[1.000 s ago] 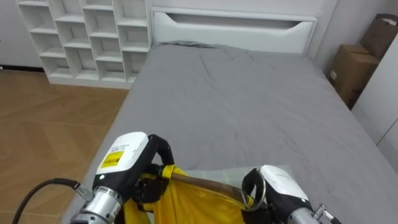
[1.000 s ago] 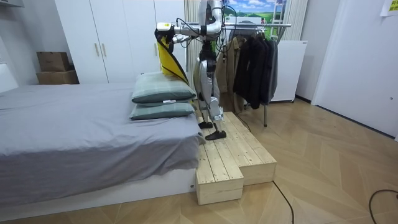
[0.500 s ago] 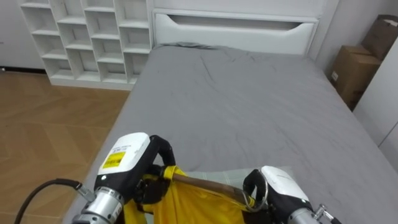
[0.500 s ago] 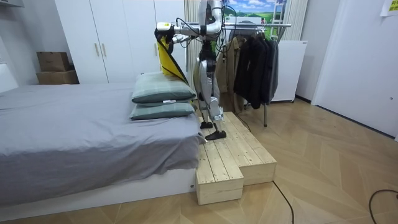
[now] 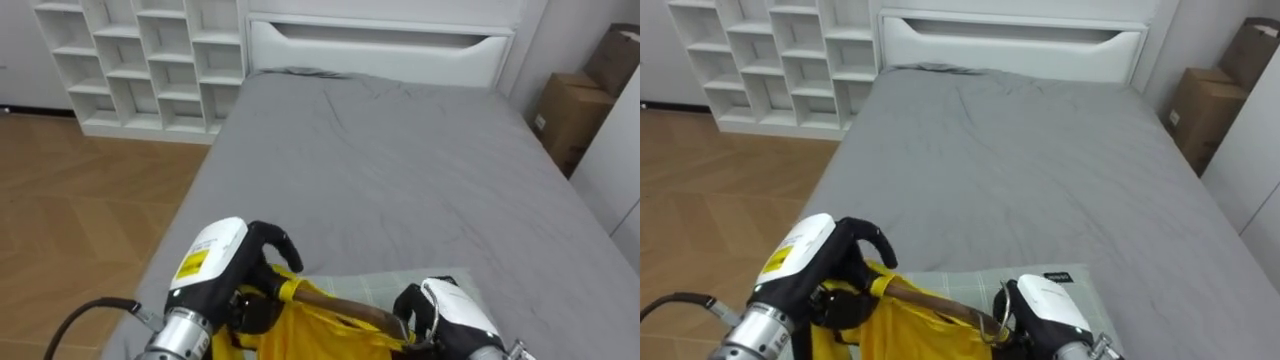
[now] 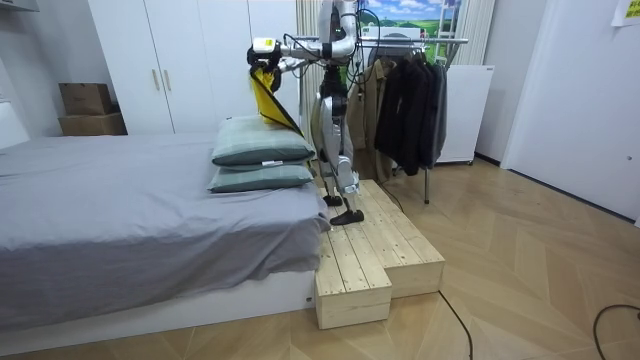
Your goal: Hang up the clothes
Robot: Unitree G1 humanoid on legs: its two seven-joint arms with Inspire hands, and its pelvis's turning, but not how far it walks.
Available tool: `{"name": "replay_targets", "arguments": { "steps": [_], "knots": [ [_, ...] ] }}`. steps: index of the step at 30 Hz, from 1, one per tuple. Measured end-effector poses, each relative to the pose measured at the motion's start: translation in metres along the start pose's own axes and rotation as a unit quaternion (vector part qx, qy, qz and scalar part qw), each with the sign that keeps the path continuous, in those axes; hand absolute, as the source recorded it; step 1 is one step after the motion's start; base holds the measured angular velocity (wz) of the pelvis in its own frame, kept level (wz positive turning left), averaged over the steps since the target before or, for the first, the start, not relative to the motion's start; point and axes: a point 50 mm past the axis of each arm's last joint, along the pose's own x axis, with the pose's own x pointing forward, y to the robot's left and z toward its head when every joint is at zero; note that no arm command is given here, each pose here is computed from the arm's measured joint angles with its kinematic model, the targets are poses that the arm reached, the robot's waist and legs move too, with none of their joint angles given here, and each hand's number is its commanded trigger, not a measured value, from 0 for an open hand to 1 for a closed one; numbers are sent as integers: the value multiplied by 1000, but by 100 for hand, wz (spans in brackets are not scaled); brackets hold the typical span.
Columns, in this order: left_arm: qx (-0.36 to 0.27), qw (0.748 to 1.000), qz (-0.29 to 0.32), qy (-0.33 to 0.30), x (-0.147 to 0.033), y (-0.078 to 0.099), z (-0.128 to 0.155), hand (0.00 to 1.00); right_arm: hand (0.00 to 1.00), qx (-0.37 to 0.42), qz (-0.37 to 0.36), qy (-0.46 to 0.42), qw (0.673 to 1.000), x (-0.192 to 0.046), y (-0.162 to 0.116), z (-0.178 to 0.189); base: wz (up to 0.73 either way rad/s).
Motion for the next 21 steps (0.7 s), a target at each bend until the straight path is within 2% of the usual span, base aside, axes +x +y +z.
{"name": "replay_targets", "arguments": {
  "steps": [4,12,21],
  "knots": [
    [-36,999,0,3,-2,-1,-1,0,100,21,22,23,999,-5,5,-8,0],
    [-43,999,-2,8,-4,-2,-3,0,100,35,42,30,998,-6,3,-12,-4],
    [-64,998,-9,20,-7,-6,-10,0,100,96,14,38,995,-8,-12,-22,-6]
  ]
}}
